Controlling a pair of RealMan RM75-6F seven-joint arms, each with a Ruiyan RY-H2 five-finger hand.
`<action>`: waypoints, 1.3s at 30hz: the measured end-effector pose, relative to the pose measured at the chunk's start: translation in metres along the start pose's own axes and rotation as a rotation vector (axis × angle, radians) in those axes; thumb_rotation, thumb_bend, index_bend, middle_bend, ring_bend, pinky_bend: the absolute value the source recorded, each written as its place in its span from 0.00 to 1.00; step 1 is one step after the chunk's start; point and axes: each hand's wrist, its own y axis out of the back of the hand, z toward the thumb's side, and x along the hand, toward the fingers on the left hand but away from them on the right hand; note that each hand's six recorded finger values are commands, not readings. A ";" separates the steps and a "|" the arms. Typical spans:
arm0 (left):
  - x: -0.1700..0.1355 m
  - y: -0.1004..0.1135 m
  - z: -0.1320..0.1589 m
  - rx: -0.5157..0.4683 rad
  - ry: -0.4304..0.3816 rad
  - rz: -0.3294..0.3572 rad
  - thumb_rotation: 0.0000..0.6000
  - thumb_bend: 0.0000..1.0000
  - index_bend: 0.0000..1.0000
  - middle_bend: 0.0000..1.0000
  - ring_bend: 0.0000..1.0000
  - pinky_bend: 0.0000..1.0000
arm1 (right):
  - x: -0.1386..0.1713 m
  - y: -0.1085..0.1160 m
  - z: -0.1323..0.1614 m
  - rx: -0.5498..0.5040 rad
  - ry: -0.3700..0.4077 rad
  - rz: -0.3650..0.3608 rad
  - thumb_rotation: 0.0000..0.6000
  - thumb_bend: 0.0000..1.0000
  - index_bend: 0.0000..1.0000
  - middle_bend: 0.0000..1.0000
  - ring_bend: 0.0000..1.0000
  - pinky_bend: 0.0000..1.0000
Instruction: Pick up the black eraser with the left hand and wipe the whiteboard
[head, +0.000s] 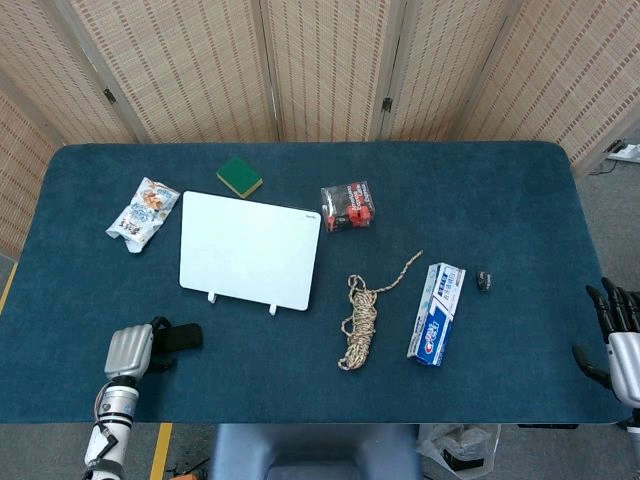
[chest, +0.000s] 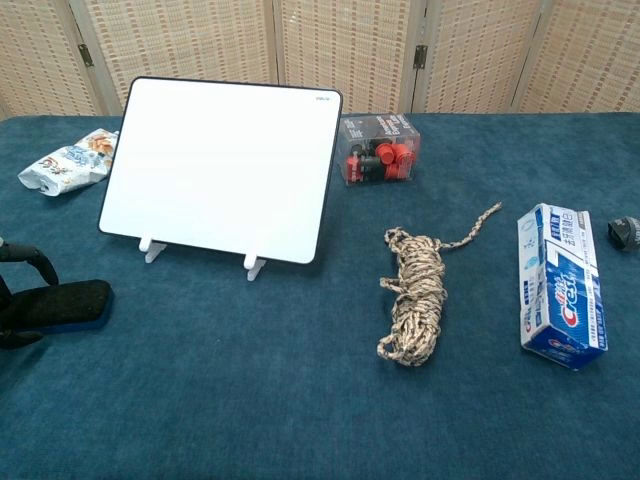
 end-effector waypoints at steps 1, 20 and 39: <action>0.001 0.000 0.000 -0.002 0.000 0.000 1.00 0.24 0.38 1.00 1.00 1.00 | 0.000 0.000 0.000 0.001 0.000 0.000 1.00 0.33 0.00 0.00 0.00 0.06; 0.000 0.009 0.004 -0.019 -0.044 0.059 1.00 0.25 0.52 1.00 1.00 1.00 | -0.001 -0.001 0.001 0.006 -0.001 -0.001 1.00 0.34 0.00 0.00 0.00 0.06; -0.036 0.071 0.062 0.090 -0.356 0.384 1.00 0.24 0.54 1.00 1.00 1.00 | 0.005 0.003 0.000 -0.007 -0.001 -0.015 1.00 0.33 0.00 0.00 0.00 0.06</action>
